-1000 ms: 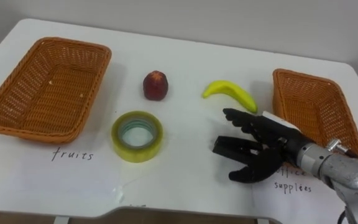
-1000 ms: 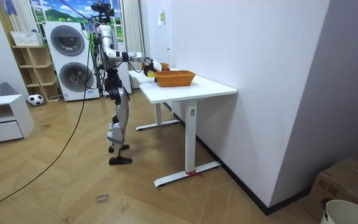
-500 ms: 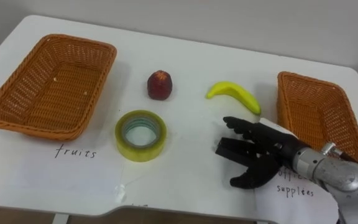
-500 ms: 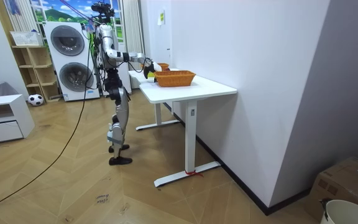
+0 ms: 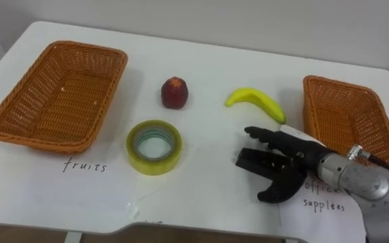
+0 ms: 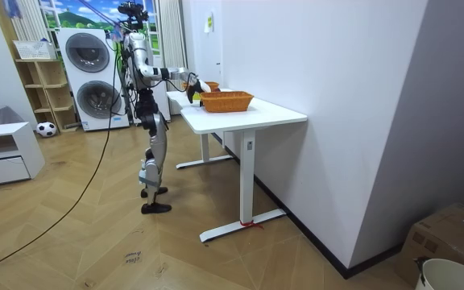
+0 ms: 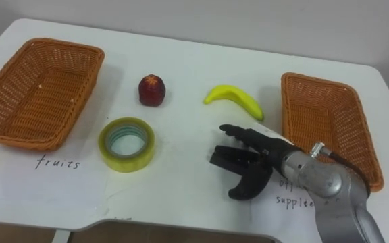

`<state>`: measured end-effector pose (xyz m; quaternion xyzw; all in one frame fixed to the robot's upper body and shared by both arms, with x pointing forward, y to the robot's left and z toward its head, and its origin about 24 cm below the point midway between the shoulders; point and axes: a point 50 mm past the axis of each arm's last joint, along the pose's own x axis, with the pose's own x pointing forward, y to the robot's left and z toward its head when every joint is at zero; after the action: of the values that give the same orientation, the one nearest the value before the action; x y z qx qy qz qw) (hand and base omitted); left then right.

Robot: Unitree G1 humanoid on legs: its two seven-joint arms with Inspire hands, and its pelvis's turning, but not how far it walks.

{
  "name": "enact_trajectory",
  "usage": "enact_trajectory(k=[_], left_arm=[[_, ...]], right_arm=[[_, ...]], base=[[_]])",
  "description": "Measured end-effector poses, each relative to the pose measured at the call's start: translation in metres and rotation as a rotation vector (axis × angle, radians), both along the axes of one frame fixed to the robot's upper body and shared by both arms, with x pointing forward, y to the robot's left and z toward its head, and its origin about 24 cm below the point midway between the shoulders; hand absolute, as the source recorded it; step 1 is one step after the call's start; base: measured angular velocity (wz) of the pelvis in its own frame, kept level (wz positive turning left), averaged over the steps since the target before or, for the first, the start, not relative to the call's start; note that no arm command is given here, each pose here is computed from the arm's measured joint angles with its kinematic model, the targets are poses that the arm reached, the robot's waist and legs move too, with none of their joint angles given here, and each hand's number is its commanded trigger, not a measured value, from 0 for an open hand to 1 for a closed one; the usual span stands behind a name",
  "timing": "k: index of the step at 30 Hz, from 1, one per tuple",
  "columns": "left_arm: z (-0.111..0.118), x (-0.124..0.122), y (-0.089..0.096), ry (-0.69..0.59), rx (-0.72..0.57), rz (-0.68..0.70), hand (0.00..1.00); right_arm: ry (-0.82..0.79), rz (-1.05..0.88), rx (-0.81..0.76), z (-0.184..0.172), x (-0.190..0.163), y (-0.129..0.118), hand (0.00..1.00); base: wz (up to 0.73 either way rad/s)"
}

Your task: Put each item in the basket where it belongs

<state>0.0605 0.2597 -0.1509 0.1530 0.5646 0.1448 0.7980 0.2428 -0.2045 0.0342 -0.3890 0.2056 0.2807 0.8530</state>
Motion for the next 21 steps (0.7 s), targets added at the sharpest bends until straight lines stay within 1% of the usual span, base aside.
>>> enact_trajectory(k=[6,14,18,21], left_arm=[[0.0,0.002,-0.001,-0.002,-0.023,-0.008,0.0],[-0.001,0.0,-0.001,0.005,-0.026,-0.009,0.0],[-0.001,0.001,-0.001,0.021,-0.023,-0.031,0.0],[-0.001,0.001,-0.002,0.024,-0.025,-0.035,0.0]], right_arm=[[0.013,0.022,-0.069,0.001,0.002,-0.001,0.0],[0.034,0.021,-0.083,0.002,0.004,0.0,0.0],[0.025,0.061,-0.171,0.003,0.007,0.01,0.0],[0.023,0.059,-0.203,0.003,0.008,0.014,0.0]], base=[[0.0],[0.0],[0.0],[0.0]])
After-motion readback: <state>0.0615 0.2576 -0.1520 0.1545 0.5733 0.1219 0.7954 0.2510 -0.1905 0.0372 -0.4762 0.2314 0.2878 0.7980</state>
